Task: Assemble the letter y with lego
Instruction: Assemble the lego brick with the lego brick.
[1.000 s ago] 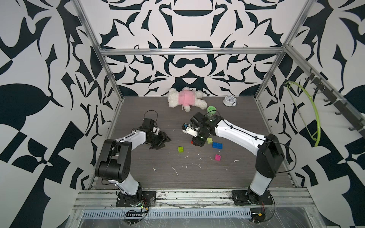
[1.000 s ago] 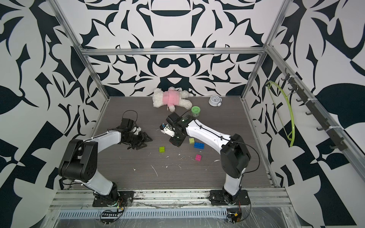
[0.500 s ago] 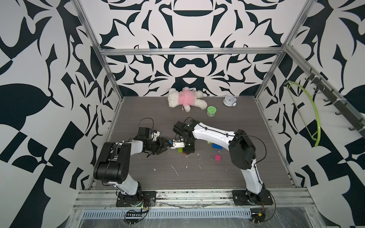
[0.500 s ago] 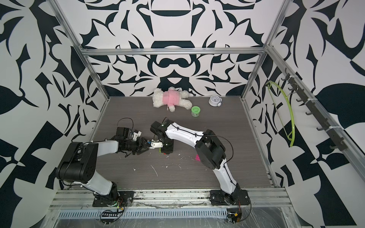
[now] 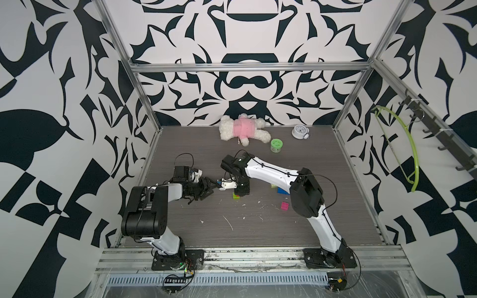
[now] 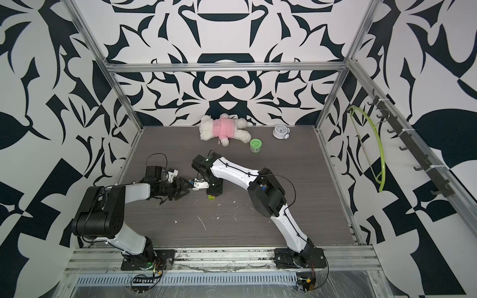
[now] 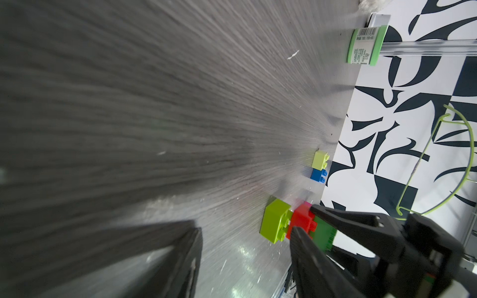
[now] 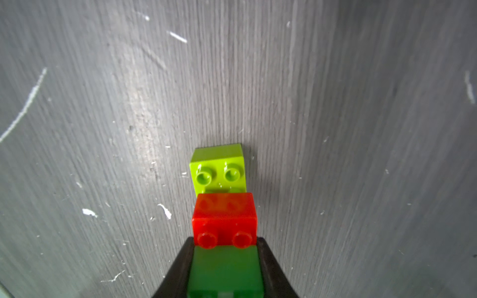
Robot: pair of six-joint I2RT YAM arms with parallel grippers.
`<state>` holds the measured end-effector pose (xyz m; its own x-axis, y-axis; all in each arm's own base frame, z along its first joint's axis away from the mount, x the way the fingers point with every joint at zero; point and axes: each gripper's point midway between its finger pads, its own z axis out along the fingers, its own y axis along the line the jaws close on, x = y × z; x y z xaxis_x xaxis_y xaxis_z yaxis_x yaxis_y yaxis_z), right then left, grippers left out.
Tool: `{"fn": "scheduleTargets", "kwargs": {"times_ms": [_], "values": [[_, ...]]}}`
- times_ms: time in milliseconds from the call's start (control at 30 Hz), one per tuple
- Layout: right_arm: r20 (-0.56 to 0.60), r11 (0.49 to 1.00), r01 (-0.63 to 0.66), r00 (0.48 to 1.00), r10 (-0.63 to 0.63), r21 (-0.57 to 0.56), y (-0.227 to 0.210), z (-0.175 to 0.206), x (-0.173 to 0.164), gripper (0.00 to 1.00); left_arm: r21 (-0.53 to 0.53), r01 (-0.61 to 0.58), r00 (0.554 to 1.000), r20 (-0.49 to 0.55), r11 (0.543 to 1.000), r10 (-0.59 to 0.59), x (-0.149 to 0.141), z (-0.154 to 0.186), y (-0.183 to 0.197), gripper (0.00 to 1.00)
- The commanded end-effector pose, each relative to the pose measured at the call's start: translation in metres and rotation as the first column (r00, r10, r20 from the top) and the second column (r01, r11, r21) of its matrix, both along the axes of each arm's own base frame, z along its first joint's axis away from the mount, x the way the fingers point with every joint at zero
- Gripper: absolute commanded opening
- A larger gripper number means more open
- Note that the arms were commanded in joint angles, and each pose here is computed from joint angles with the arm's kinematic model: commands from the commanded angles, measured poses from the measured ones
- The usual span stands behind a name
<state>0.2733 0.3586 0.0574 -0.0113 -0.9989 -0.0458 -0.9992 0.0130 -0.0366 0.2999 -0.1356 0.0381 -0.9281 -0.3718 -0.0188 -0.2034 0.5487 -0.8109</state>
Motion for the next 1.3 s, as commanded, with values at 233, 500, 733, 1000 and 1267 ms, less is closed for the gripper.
{"fn": "scheduleTargets", "kwargs": {"times_ms": [233, 500, 733, 1000, 1267], "values": [[0.001, 0.997, -0.063, 0.998, 0.063, -0.038, 0.001, 0.008, -0.008, 0.2, 0.038, -0.012, 0.999, -0.041, 0.999, 0.014, -0.006, -0.008, 0.006, 0.59], [-0.005, 0.994, -0.08, 0.997, 0.08, -0.081, 0.0, -0.002, -0.011, 0.2, 0.028, -0.008, 0.999, -0.04, 1.0, 0.009, -0.008, -0.01, 0.005, 0.57], [-0.029, 0.991, -0.079, 0.997, 0.077, -0.112, -0.003, -0.012, -0.013, 0.19, 0.015, 0.001, 0.999, -0.037, 1.0, -0.001, -0.013, -0.014, 0.003, 0.56], [-0.049, 0.983, -0.111, 0.993, 0.104, -0.147, -0.006, -0.019, -0.019, 0.18, 0.021, 0.004, 0.999, -0.034, 1.0, -0.003, -0.012, -0.013, 0.003, 0.55], [-0.07, 0.973, -0.128, 0.991, 0.117, -0.191, -0.01, -0.027, -0.026, 0.17, 0.029, 0.004, 0.999, -0.039, 1.0, -0.003, -0.014, -0.016, 0.004, 0.54]]}}
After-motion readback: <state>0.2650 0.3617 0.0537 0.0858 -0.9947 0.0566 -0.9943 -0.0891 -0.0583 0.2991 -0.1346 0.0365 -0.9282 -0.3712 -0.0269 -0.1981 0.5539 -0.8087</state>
